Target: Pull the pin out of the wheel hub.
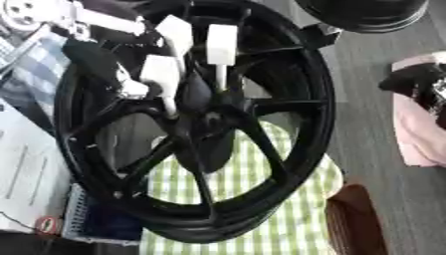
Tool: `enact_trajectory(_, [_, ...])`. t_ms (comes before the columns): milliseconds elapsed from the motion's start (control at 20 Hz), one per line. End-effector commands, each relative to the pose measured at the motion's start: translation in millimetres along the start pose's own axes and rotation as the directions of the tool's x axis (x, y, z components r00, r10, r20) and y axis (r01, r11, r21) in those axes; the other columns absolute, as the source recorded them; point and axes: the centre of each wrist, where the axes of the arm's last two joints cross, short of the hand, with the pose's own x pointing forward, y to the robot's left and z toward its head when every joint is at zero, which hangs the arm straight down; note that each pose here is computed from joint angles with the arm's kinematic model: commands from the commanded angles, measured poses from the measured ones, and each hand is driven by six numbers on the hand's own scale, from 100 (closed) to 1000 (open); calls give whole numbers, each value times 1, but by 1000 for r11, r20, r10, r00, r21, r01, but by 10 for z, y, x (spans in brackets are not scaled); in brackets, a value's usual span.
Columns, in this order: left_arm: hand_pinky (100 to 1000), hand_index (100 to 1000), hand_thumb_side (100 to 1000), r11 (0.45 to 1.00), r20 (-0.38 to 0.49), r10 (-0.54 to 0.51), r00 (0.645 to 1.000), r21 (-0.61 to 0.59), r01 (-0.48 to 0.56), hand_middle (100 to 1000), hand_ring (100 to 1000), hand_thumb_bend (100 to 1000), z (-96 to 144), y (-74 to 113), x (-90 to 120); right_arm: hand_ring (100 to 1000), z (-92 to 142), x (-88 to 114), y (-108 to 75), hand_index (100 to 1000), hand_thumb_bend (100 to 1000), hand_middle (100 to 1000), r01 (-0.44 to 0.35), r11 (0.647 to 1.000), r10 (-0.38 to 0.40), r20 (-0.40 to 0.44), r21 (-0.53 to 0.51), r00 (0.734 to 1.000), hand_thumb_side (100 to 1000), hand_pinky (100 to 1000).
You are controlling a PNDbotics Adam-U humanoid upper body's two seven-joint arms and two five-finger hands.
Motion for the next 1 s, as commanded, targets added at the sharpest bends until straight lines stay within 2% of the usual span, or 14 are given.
enact_trajectory(50, [748,755,344,999,-8,-7,1000,39,8,589,651,100,67,73,23,807,-3,79,-11,717,100,671,-17,1000,16,23,4,1000,662,965])
enact_trajectory(350, [725,687,232,997,-7,-7,1000,72,7,516,608,145,60,66,37,807,-4,78,-8,717,100,672,-15,1000,15,22,2,1000,668,965])
enact_trajectory(550, [706,634,184,996,-10,-10,1000,86,11,469,581,100,58,63,37,807,-3,75,-6,717,100,672,-14,1000,13,21,1,1000,669,965])
enact_trajectory(850, [686,566,151,991,-10,2,1000,135,-1,416,551,100,85,76,59,807,-1,73,-6,717,100,672,-13,1000,13,17,-2,1000,672,966])
enact_trajectory(1000, [679,547,168,988,-13,9,1000,152,-6,406,544,100,107,76,69,807,1,72,-7,717,100,672,-13,1000,13,15,-3,1000,671,966])
